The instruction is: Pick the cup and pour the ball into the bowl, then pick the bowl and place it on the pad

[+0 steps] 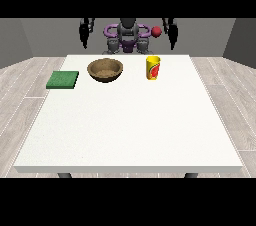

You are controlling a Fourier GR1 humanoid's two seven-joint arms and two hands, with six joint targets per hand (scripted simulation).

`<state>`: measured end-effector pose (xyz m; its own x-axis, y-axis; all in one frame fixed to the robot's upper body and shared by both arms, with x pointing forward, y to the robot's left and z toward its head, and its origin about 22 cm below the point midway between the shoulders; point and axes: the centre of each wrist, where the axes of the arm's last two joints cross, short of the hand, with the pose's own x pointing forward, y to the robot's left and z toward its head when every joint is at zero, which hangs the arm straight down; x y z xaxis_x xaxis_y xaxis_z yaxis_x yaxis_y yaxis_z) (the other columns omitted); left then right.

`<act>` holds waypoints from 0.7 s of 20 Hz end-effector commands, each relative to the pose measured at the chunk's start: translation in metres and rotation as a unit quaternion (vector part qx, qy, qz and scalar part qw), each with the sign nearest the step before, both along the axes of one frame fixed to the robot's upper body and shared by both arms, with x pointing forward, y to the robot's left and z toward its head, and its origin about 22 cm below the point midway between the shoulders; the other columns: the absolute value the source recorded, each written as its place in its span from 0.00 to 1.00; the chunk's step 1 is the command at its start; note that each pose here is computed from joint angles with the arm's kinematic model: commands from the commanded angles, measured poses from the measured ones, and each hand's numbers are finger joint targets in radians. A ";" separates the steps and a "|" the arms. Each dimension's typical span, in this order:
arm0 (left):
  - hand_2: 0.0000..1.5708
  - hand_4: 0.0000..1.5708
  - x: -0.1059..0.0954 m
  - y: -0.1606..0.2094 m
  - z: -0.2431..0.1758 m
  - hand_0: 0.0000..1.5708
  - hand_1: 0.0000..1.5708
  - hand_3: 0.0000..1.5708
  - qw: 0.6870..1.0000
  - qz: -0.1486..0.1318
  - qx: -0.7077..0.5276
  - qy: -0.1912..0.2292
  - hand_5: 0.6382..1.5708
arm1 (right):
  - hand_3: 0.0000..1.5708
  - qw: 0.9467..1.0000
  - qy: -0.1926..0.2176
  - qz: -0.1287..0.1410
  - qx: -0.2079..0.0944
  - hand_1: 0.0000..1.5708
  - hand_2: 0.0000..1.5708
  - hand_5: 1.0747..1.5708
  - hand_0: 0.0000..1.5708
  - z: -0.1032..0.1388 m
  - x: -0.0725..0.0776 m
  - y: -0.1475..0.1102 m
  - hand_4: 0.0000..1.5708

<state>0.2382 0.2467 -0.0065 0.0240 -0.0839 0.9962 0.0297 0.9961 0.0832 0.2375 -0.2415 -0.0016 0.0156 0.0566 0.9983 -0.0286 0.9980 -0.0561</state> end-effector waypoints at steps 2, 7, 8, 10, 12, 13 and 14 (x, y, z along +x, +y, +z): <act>0.00 0.00 0.003 0.006 0.021 0.00 0.00 0.00 1.000 -0.002 0.011 -0.015 0.99 | 0.00 1.000 -0.014 0.000 -0.011 0.00 0.00 1.00 0.00 0.020 0.002 -0.005 0.00; 0.00 0.00 0.016 0.002 0.055 0.00 0.00 0.00 0.997 0.014 -0.075 -0.014 0.99 | 0.00 1.000 0.020 0.003 0.006 0.00 0.00 1.00 0.00 0.036 -0.007 -0.055 0.00; 0.00 0.00 0.021 0.015 0.067 0.00 0.00 0.00 0.997 0.027 -0.069 -0.032 0.99 | 0.00 1.000 0.009 -0.003 0.016 0.00 0.00 1.00 0.00 0.049 -0.003 -0.078 0.00; 0.00 0.00 0.026 0.026 0.085 0.00 0.00 0.00 0.996 0.023 -0.060 -0.065 0.99 | 0.00 1.000 -0.026 -0.006 0.005 0.00 0.00 1.00 0.00 0.045 -0.006 -0.089 0.00; 0.00 0.00 0.017 0.036 0.087 0.00 0.00 0.00 0.995 0.017 -0.059 -0.081 0.98 | 0.00 0.999 -0.037 -0.006 0.017 0.00 0.00 1.00 0.00 0.056 -0.002 -0.079 0.00; 0.00 0.00 0.009 0.044 0.078 0.00 0.00 0.00 0.995 0.026 -0.062 -0.075 0.98 | 0.00 0.999 -0.038 -0.012 0.016 0.00 0.00 1.00 0.00 0.049 -0.016 -0.087 0.00; 0.00 0.00 0.008 0.033 0.077 0.00 0.00 0.00 0.993 0.018 -0.069 -0.089 0.97 | 0.00 0.998 -0.057 -0.028 0.017 0.00 0.00 1.00 0.00 0.049 -0.004 -0.101 0.00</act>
<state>0.2526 0.2765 0.0649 -0.0965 0.0249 0.9950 -0.0130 0.9996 -0.0263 0.2321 -0.3197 0.0425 -0.0365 0.0351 0.9987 -0.0026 0.9994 -0.0353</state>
